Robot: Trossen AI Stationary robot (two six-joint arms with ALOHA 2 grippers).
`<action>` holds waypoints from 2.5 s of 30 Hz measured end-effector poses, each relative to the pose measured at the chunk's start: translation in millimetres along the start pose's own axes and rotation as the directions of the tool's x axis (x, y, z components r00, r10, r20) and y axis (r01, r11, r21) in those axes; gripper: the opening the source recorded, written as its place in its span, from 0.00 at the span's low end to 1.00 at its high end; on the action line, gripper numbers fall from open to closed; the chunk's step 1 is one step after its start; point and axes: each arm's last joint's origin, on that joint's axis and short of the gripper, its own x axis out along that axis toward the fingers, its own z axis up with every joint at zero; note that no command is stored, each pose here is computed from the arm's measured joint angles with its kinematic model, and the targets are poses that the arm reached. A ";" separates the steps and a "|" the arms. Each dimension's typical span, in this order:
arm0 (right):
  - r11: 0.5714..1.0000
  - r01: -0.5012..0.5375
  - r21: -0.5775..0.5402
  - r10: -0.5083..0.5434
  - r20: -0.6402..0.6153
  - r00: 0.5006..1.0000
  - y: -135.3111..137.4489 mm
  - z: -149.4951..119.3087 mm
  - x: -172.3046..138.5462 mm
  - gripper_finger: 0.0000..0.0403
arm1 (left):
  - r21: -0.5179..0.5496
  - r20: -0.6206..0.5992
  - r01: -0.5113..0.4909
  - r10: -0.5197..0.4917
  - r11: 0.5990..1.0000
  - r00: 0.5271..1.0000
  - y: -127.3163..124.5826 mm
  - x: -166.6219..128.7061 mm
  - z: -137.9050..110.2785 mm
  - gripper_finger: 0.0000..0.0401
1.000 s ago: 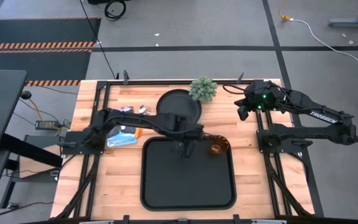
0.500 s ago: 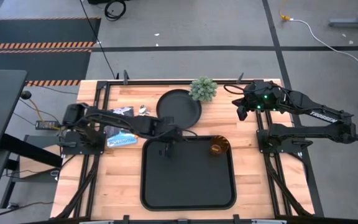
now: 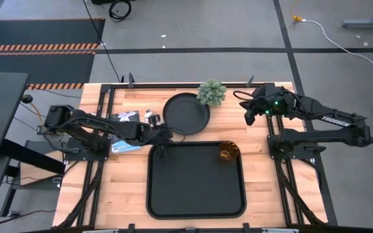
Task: Pick and place plate/cup/fork/spoon on tray
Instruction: Put the black plate on the black tray
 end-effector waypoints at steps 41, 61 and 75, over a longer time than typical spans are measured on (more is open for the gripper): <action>0.921 -0.230 -0.314 0.307 0.223 0.925 56.7 2.5 14.9 0.03 | -0.665 -0.399 -0.140 -0.191 0.734 0.897 91.3 66.1 -67.2 0.37; 0.921 -0.249 -0.300 0.321 0.223 0.920 57.6 2.7 14.7 0.03 | -0.629 -0.406 -0.157 -0.149 0.761 0.901 90.9 81.3 -68.8 0.36; 0.920 -0.253 -0.301 0.326 0.222 0.919 58.3 2.5 14.3 0.03 | -0.611 -0.431 -0.179 -0.134 0.771 0.892 95.1 87.8 -73.1 0.33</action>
